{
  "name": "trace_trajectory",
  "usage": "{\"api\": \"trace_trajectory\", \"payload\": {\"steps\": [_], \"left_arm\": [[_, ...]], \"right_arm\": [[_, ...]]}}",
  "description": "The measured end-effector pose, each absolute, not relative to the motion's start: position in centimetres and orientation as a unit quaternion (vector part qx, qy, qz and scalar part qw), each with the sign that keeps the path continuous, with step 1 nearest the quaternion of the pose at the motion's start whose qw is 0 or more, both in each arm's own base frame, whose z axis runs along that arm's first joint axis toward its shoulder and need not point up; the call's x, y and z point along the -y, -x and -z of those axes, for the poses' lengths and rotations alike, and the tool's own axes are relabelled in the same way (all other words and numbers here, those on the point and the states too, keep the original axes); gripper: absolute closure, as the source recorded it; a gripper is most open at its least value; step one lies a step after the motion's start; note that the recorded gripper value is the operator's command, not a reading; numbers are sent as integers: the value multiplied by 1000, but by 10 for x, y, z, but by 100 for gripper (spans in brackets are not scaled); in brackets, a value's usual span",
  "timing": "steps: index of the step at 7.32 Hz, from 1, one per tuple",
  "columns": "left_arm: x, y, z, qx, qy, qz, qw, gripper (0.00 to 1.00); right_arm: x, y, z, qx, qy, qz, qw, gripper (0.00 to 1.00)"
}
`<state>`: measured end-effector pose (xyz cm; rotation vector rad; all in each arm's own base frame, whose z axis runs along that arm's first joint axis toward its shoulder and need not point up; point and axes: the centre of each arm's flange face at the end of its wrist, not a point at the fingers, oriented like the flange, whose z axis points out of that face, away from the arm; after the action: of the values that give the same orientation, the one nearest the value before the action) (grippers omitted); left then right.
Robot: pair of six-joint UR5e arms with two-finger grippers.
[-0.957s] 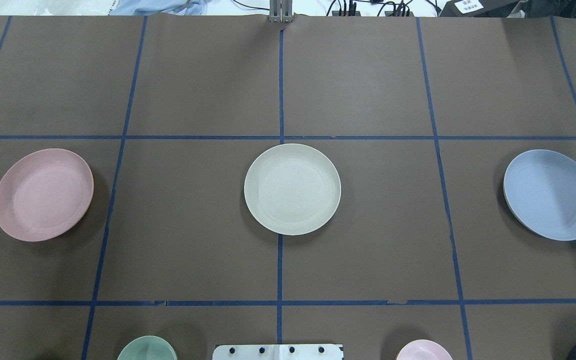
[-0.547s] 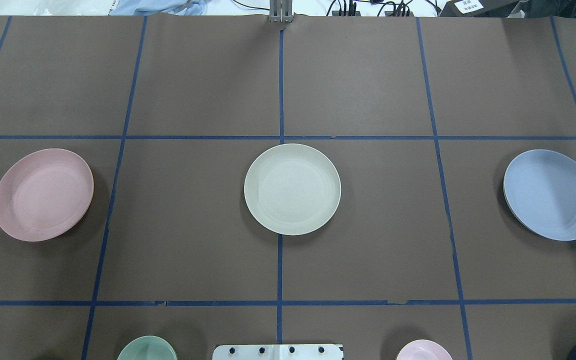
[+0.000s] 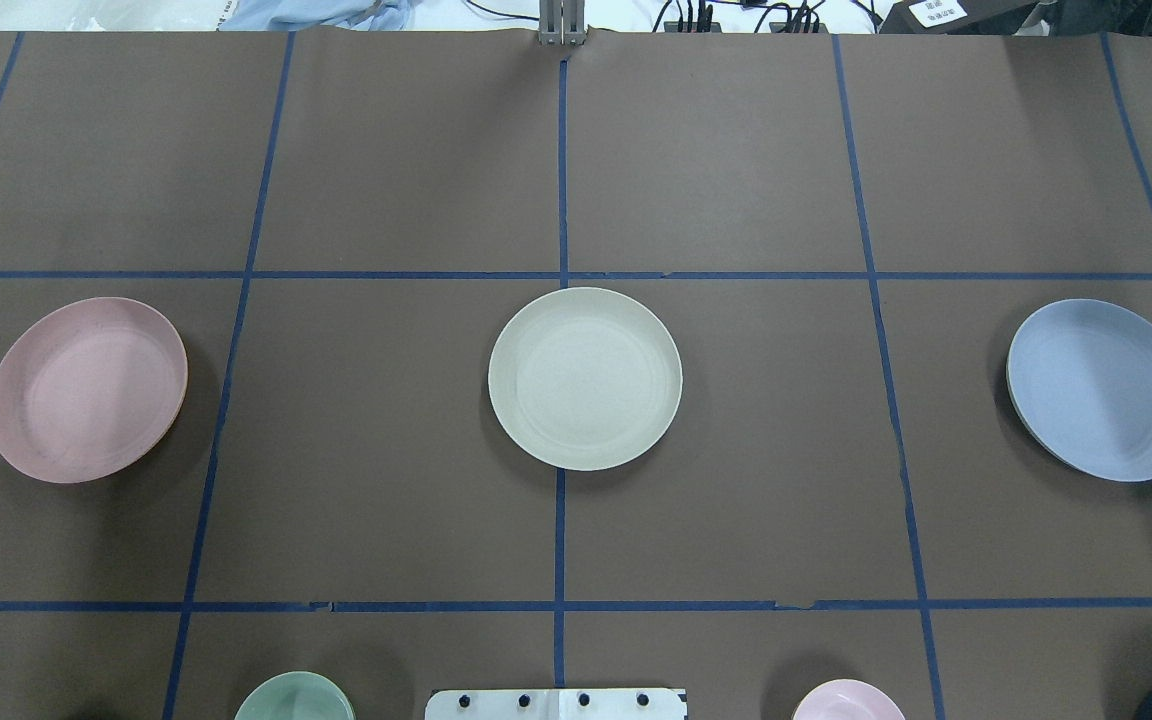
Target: Stack three plates with pink and blue
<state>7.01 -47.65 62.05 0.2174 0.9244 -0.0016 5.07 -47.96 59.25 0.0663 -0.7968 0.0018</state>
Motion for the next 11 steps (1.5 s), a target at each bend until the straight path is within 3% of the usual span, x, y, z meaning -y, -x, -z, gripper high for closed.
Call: {"api": "trace_trajectory", "payload": {"steps": [4,5,6,7,10,11], "left_arm": [[443,-145,-636,-477,-61,16,877,7],[440,-160,-638,-471,-57,9,880,19],[439,-174,-640,-468,-53,1,882,46],[439,-182,-641,-467,-50,-4,883,54],[439,-189,-647,-463,-45,-8,885,59],[439,-188,-648,-462,-44,-8,886,71]], "right_arm": [[490,-46,-579,390,-47,6,920,0],[491,-46,-580,390,-52,5,919,0],[492,-45,-580,391,-54,3,919,0],[492,-45,-580,391,-54,1,919,0],[492,-45,-580,392,-54,-1,919,0],[492,-45,-579,392,-54,-1,918,0]]}}
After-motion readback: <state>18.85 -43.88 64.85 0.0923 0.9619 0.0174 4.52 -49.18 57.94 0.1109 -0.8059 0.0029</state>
